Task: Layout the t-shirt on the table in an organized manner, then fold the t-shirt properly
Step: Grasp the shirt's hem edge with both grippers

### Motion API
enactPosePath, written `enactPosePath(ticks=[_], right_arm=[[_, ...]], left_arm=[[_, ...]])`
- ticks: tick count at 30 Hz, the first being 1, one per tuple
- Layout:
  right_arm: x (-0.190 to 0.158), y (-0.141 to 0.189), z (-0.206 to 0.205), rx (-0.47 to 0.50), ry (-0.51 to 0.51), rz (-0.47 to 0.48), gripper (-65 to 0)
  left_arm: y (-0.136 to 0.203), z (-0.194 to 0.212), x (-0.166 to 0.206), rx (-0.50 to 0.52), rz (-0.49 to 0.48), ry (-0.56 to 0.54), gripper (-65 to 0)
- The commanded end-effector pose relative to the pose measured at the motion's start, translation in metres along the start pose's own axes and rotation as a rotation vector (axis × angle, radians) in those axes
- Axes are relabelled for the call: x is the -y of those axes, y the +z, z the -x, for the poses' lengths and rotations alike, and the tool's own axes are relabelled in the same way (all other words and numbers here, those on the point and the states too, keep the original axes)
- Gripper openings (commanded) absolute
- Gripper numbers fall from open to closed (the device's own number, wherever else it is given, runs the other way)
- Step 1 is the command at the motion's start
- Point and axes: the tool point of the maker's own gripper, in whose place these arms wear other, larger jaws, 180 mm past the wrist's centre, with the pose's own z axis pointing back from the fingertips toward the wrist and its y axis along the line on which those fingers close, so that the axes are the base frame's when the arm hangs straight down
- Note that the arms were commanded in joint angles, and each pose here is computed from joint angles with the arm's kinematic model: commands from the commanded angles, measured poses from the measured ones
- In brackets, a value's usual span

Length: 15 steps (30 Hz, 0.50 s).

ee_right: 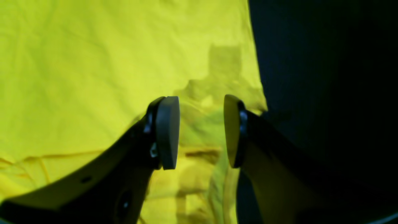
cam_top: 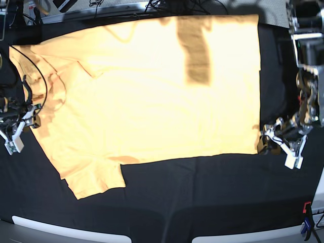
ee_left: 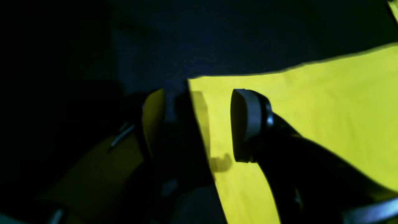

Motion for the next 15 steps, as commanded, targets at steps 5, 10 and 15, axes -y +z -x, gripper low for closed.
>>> enactPosePath(ticks=[5,10,15], right_arm=[[0.002,0.006,-0.018,0.059,-0.002,-0.006,-41.9],[0.002,0.006,-0.018,0.059,-0.004,-0.008,-41.9],[0.001,0.006,-0.017,0.059,-0.003,-0.008,-41.9]], left_arm=[[-0.017,-0.008,0.002,-0.012,0.066,0.057,-33.8],[-0.032,-0.006,0.002,-0.027,0.078,0.132,-33.9],[-0.037,-0.001,-0.001,-0.066,0.068,0.143,-33.9]])
